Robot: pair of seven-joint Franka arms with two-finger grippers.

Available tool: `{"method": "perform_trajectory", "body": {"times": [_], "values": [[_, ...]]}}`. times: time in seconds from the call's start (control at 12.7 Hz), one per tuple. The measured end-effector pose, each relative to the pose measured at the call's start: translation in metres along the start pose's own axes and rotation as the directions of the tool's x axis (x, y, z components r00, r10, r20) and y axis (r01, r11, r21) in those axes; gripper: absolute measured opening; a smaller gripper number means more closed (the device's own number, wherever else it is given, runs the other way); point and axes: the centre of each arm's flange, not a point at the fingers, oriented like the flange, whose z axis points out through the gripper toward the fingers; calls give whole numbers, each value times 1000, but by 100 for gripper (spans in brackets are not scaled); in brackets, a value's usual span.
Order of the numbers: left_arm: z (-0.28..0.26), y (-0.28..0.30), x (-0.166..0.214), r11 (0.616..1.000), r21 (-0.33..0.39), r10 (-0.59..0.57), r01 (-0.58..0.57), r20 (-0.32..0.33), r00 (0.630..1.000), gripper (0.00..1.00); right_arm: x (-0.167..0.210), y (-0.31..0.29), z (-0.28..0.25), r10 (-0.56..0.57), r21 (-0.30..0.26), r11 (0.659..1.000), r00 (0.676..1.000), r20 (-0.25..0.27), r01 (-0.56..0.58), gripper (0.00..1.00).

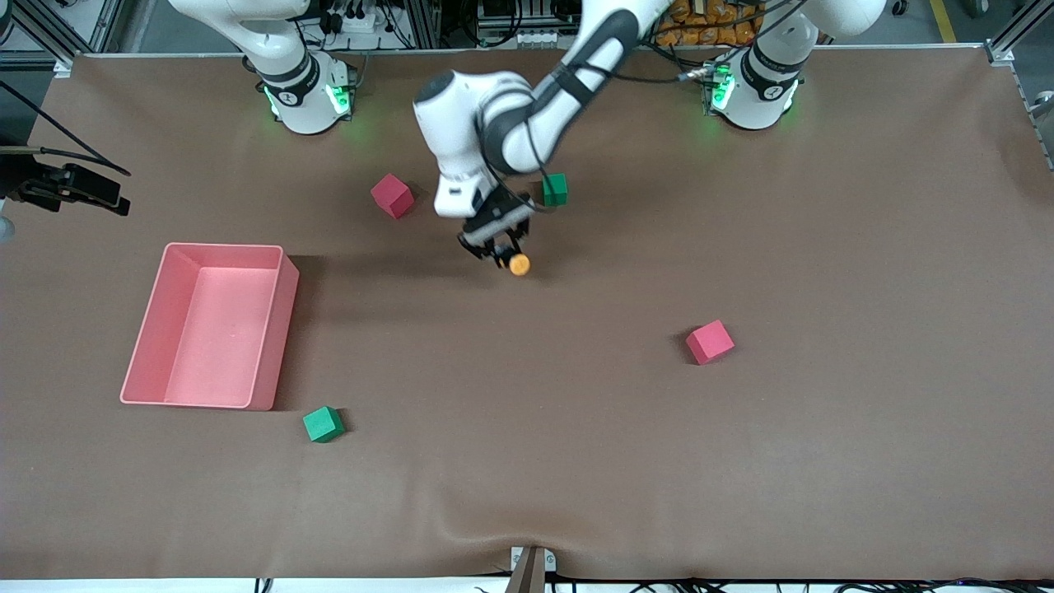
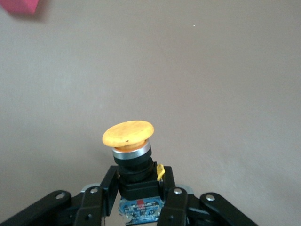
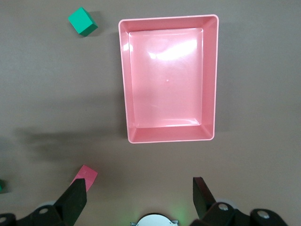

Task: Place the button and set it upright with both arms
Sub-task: 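Lift and carry the button with the left gripper toward the green cube, then lower the button upright onto the table and open the left gripper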

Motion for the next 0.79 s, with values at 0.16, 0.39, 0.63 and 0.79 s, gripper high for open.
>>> {"method": "perform_trajectory", "body": {"times": [0.16, 0.39, 0.63, 0.79], "values": [[7, -12, -50, 997, -21, 65, -68, -135, 989, 42, 0, 0, 0, -1, 0, 1000, 1000, 1, 1, 100], [45, -43, -112, 977, 64, 213, -203, -338, 917, 42, 0, -1, 0, -2, 0, 1000, 1000, 1, 2, 100], [55, -48, -111, 981, 77, 192, -177, -460, 867, 42, 0, -2, 0, -3, 0, 1000, 1000, 1, 3, 100], [56, -49, -120, 988, 13, 136, -152, -522, 842, 42, 0, -2, 0, -4, -1, 1000, 1000, 1, 4, 100]]}}
